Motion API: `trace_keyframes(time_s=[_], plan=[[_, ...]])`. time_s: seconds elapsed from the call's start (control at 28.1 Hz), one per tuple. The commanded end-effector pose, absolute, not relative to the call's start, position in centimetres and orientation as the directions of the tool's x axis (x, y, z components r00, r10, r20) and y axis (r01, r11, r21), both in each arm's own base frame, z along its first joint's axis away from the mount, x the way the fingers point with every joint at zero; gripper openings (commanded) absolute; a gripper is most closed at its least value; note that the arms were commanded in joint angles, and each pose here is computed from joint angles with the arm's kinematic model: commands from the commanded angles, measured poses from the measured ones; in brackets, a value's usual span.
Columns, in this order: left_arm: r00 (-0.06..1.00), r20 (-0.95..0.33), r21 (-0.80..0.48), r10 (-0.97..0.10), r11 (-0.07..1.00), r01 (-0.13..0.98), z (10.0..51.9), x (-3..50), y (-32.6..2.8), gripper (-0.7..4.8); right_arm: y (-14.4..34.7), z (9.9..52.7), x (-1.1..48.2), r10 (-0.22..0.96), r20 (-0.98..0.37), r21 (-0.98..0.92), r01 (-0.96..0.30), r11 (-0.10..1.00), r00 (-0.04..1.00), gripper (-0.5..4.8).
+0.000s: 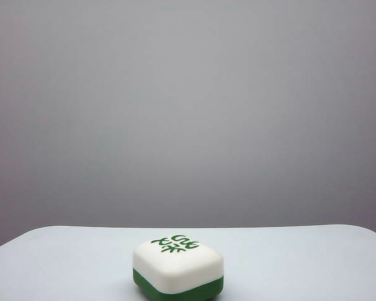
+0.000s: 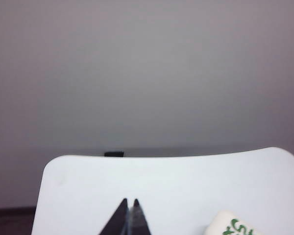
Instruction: Pick up the foam mahjong on the table and turn it over.
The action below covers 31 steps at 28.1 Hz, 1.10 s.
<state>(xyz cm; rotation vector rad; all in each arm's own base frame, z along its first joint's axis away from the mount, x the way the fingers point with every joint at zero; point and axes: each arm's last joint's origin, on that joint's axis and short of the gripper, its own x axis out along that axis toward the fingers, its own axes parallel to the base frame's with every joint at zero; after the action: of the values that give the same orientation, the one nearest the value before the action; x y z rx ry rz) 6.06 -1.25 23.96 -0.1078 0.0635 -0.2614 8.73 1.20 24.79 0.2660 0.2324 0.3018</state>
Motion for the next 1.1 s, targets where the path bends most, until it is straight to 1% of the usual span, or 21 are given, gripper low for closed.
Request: trace_keyframes(time_s=[0.04, 0.07, 0.18, 0.32, 0.46, 0.57, 0.68, 0.89, 0.96, 1.07, 1.1], plan=[[0.971, -0.05, -0.117, -0.234, 0.967, 0.227, 23.3, 6.5, -1.2, -0.04, 0.8, 25.2, 7.8, 0.214, 0.009, 0.357, -0.203, 0.912, 0.977, -0.04], [0.971, -0.056, -0.117, -0.232, 0.968, 0.224, 22.7, 6.8, -1.3, -0.04, 0.8, 24.9, 7.4, 0.195, 0.057, 0.35, -0.203, 0.915, 0.979, -0.04], [0.971, -0.063, -0.113, -0.229, 0.969, 0.221, 21.4, 7.5, -1.4, -0.05, 0.7, 23.2, 7.4, 0.164, 0.052, 0.352, -0.171, 0.92, 0.985, -0.04], [0.975, -0.075, -0.109, -0.211, 0.973, 0.202, 19.6, 8.3, -1.4, -0.05, 0.7, 19.9, 8.4, 0.165, -0.032, 0.337, -0.144, 0.93, 0.986, -0.04], [0.972, -0.106, -0.101, -0.212, 0.974, 0.201, 18.5, 8.6, -1.5, -0.05, 0.8, 17.1, 9.3, 0.18, -0.062, 0.248, -0.16, 0.956, 0.982, -0.04], [0.971, -0.116, -0.061, -0.211, 0.977, 0.205, 18.2, 8.7, -1.5, -0.05, 0.9, 15.2, 9.6, 0.21, -0.124, 0.216, -0.18, 0.96, 0.97, -0.04], [0.969, -0.128, -0.06, -0.21, 0.977, 0.204, 17.9, 8.7, -1.5, -0.05, 0.9, 14.9, 9.6, 0.22, -0.152, 0.176, -0.193, 0.965, 0.964, -0.04], [0.954, -0.219, -0.064, -0.203, 0.979, 0.193, 15.8, 9.0, -1.5, -0.05, 0.9, 14.8, 9.6, 0.215, -0.158, 0.178, -0.186, 0.966, 0.964, -0.01], [0.953, -0.244, -0.06, -0.178, 0.984, 0.168, 15.1, 9.1, -1.5, -0.05, 0.9, 14.8, 9.6, 0.218, -0.157, 0.179, -0.189, 0.965, 0.963, -0.01], [0.963, -0.247, -0.041, -0.113, 0.994, 0.106, 15.0, 9.1, -1.3, -0.04, 0.9, 14.9, 9.6, 0.223, -0.153, 0.24, -0.183, 0.953, 0.963, -0.01], [0.962, -0.247, -0.042, -0.115, 0.993, 0.107, 15.0, 9.1, -1.3, -0.03, 0.9, 14.9, 9.6, 0.223, -0.153, 0.24, -0.183, 0.953, 0.963, -0.01]])
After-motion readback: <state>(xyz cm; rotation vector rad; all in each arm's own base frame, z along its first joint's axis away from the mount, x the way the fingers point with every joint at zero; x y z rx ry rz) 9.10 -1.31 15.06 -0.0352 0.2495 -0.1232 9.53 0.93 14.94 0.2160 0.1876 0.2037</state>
